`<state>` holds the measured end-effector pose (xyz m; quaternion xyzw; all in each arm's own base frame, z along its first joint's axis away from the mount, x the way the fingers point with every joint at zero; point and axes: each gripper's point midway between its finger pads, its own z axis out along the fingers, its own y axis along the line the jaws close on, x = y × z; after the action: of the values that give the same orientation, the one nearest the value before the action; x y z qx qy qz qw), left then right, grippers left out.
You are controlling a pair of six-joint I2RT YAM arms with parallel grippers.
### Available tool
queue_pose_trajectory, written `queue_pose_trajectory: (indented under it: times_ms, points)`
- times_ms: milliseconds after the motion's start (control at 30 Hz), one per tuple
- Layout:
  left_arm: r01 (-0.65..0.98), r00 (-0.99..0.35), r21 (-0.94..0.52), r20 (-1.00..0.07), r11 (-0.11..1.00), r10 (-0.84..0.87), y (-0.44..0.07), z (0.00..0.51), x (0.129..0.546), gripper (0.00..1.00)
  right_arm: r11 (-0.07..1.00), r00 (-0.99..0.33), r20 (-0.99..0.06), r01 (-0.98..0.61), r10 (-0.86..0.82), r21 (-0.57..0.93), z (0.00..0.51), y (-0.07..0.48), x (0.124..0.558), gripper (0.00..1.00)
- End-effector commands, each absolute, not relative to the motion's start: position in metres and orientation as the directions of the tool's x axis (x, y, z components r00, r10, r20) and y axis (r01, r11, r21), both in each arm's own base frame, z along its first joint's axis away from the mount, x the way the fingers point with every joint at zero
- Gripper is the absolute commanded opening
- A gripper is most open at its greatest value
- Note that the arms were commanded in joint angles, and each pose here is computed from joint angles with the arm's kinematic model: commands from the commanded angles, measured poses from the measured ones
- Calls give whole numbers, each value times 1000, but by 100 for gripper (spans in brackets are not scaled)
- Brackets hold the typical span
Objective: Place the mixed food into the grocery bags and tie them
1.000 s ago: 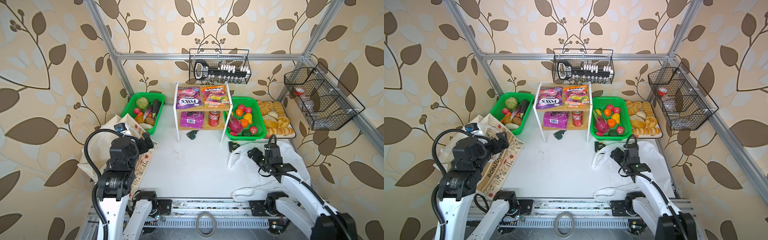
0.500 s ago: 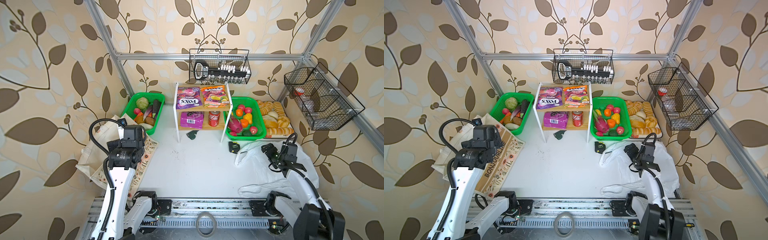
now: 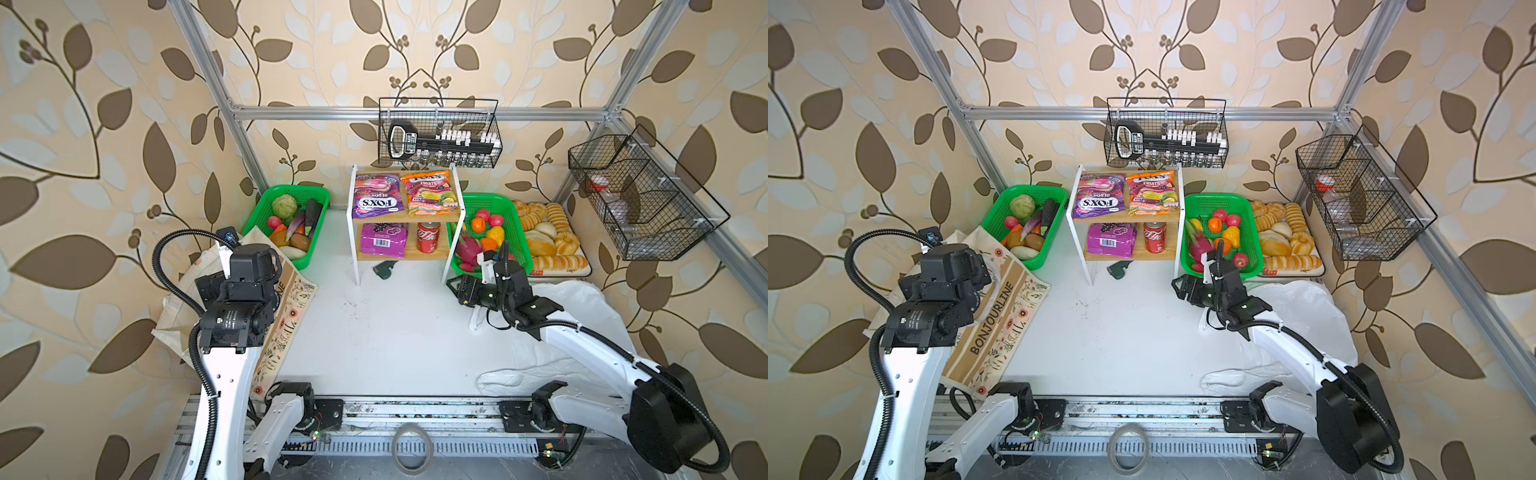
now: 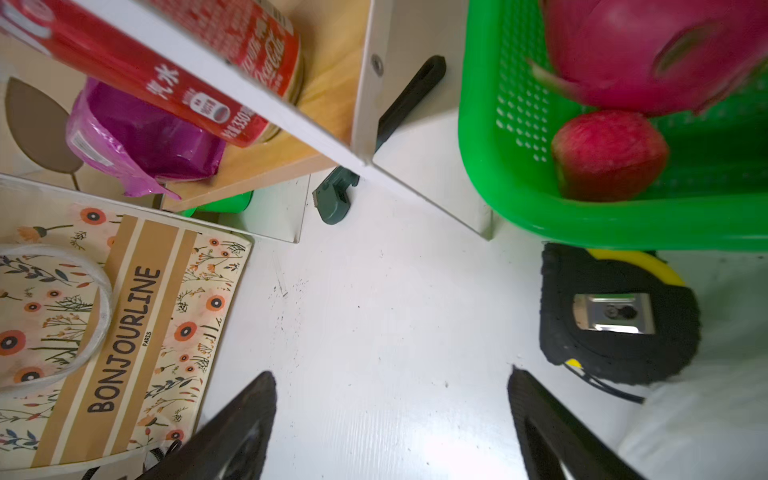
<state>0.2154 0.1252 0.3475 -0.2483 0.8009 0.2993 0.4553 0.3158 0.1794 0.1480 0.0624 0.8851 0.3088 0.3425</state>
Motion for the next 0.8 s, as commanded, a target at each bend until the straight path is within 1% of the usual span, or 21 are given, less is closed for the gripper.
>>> queue_pose_trajectory:
  times_ms: [0, 33, 67, 100, 133, 167, 200, 267, 300, 333, 367, 433, 500, 600, 667, 767]
  points:
    - [-706, -477, 301, -871, 641, -117, 135, 350, 211, 99, 755, -711, -612, -177, 345, 631, 172, 208, 343, 85]
    - [-686, -474, 271, -870, 675, -133, 130, 347, 215, 99, 743, -704, -613, -182, 359, 645, 175, 215, 352, 85]
    - [-536, -451, 88, -870, 840, -197, 91, 341, 229, 99, 731, -691, -609, -170, 390, 661, 178, 219, 366, 85]
    - [-385, -453, -1, -871, 923, -189, 61, 340, 238, 99, 730, -682, -616, -175, 394, 661, 180, 221, 370, 84]
    - [-256, -440, -75, -879, 964, -185, 37, 342, 242, 99, 728, -678, -623, -186, 391, 660, 183, 223, 374, 84]
    - [-121, -407, -159, -892, 980, -195, 11, 349, 244, 99, 725, -678, -628, -200, 383, 659, 185, 226, 378, 84]
    - [-6, -378, -231, -900, 973, -216, -11, 357, 243, 98, 719, -681, -629, -215, 375, 661, 188, 229, 382, 84]
    - [202, -349, -318, -907, 926, -235, -47, 373, 241, 94, 707, -696, -618, -224, 366, 670, 188, 234, 390, 83]
    - [286, -362, -354, -900, 890, -242, -63, 377, 240, 93, 705, -699, -614, -221, 368, 674, 188, 234, 393, 83]
    - [336, -388, -386, -888, 859, -248, -73, 379, 240, 92, 702, -699, -612, -221, 370, 677, 187, 234, 396, 83]
    - [374, -428, -423, -868, 825, -250, -83, 378, 244, 89, 700, -699, -610, -220, 373, 680, 187, 233, 399, 83]
    - [399, -510, -493, -820, 773, -260, -95, 368, 255, 84, 692, -706, -602, -220, 374, 688, 185, 235, 403, 83]
    - [383, -581, -561, -764, 734, -281, -101, 357, 272, 79, 676, -714, -593, -228, 373, 700, 185, 237, 406, 82]
    - [359, -633, -643, -700, 676, -330, -110, 351, 299, 73, 661, -727, -585, -244, 360, 710, 184, 243, 407, 80]
    - [356, -641, -644, -695, 677, -325, -116, 346, 314, 72, 657, -734, -582, -250, 350, 711, 183, 245, 408, 80]
    - [320, -632, -618, -704, 718, -324, -116, 333, 341, 69, 654, -742, -578, -256, 340, 712, 181, 248, 408, 80]
